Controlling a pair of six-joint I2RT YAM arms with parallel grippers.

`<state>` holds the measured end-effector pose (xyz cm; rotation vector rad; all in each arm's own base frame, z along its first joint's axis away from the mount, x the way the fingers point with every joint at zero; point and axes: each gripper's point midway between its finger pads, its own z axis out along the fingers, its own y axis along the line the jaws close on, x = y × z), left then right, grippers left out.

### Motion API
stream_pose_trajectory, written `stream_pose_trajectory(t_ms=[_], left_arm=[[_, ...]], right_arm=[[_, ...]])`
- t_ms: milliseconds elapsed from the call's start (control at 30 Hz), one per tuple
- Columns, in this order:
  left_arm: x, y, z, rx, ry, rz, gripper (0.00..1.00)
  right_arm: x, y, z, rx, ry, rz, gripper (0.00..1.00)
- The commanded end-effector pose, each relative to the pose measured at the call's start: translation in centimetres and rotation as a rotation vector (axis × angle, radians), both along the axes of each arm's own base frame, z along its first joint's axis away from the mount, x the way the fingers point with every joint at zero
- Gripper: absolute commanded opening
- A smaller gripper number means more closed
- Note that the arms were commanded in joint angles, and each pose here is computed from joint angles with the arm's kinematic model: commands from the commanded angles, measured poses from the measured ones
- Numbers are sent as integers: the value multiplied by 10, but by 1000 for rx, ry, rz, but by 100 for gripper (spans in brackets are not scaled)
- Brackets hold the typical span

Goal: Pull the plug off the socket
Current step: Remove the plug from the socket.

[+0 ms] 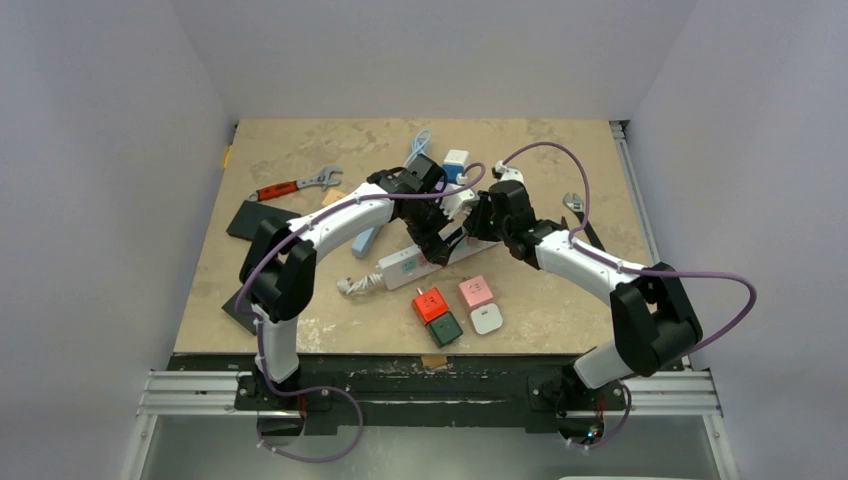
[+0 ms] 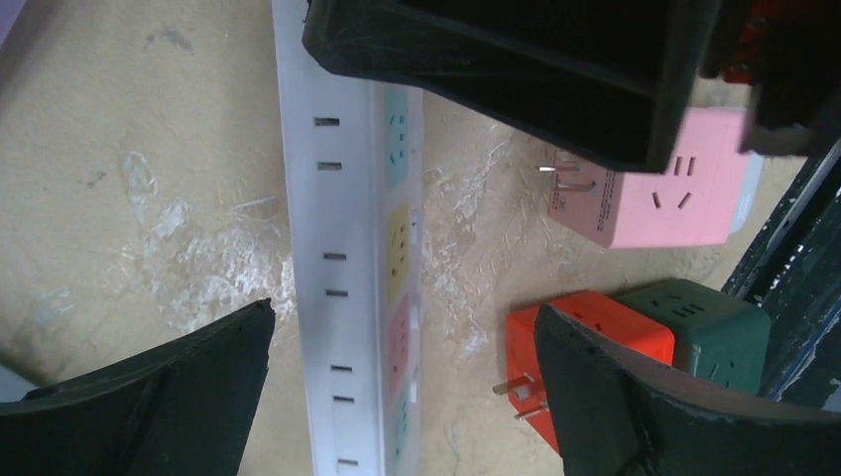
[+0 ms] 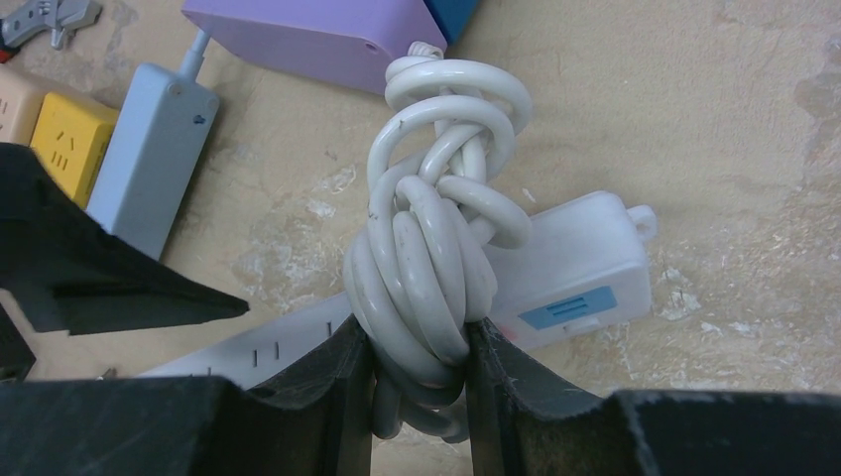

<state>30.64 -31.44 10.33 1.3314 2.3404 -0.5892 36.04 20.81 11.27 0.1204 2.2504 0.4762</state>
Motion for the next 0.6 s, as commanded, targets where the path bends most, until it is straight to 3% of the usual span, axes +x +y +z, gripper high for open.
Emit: stream_pose_trajectory(t_ms=[0,267,467,567], left_arm=[[15,-23,5,-88,-23,-3,100],[27,-37,-10,-87,18,22,78],[22,-40,-25,-74,58,18,48],[17,-38,-37,-36,67,23,45]], right_arm=[[4,20,43,112,-107,67,0],[-5,21,42,148,-97,72,0],[-11,19,30,168,-77,59,0],[-12,19,28,177,-73,52,0]])
